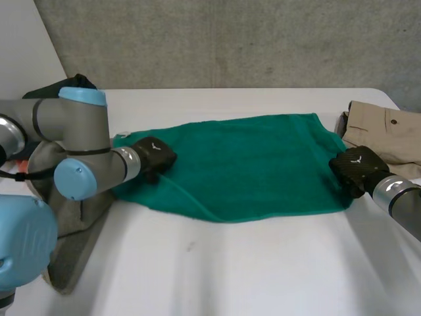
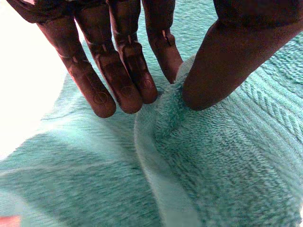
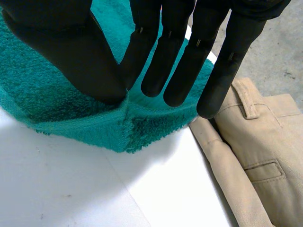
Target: Fold the laundry.
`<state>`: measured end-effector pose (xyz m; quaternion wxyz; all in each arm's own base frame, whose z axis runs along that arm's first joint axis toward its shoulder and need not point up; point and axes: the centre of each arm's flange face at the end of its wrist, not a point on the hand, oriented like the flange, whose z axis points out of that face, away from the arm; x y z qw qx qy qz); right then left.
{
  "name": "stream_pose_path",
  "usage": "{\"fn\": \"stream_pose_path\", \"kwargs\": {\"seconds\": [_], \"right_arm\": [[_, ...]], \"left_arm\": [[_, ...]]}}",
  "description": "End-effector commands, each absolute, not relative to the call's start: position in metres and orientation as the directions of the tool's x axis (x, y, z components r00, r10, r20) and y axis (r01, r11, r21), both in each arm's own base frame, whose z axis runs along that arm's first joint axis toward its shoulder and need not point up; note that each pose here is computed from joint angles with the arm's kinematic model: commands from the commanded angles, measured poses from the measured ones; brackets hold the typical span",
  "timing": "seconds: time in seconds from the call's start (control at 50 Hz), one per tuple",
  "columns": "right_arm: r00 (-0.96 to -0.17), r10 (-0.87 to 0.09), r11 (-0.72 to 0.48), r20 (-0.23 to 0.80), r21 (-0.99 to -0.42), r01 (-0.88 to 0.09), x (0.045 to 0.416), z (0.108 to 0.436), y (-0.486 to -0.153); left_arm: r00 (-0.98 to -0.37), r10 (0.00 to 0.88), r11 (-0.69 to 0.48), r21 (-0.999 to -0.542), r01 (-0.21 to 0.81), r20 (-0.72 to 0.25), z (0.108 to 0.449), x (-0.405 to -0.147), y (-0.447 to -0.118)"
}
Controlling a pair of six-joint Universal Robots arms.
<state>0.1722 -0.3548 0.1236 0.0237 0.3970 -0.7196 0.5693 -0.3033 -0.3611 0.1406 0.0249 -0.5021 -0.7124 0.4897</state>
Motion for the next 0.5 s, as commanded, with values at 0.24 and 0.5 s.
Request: {"fn": "stream_pose_path", "kwargs": {"seconds": [0.24,0.5], "right_arm": [[-0.528,-0.656,0.223,0.539,-0.530,-0.818,0.139,0.152,-0.308],[-0.483,-0.689,0.251,0.540,-0.448,-0.858,0.131,0.176,-0.279]], "left_arm": [[-0.503,0.766,0.199,-0.597,0.777,-0.399,0.202,-0.229,-0.284],[-0.404,0.869,0.194,-0.554,0.810,-0.286,0.184,-0.212,-0.228]]}}
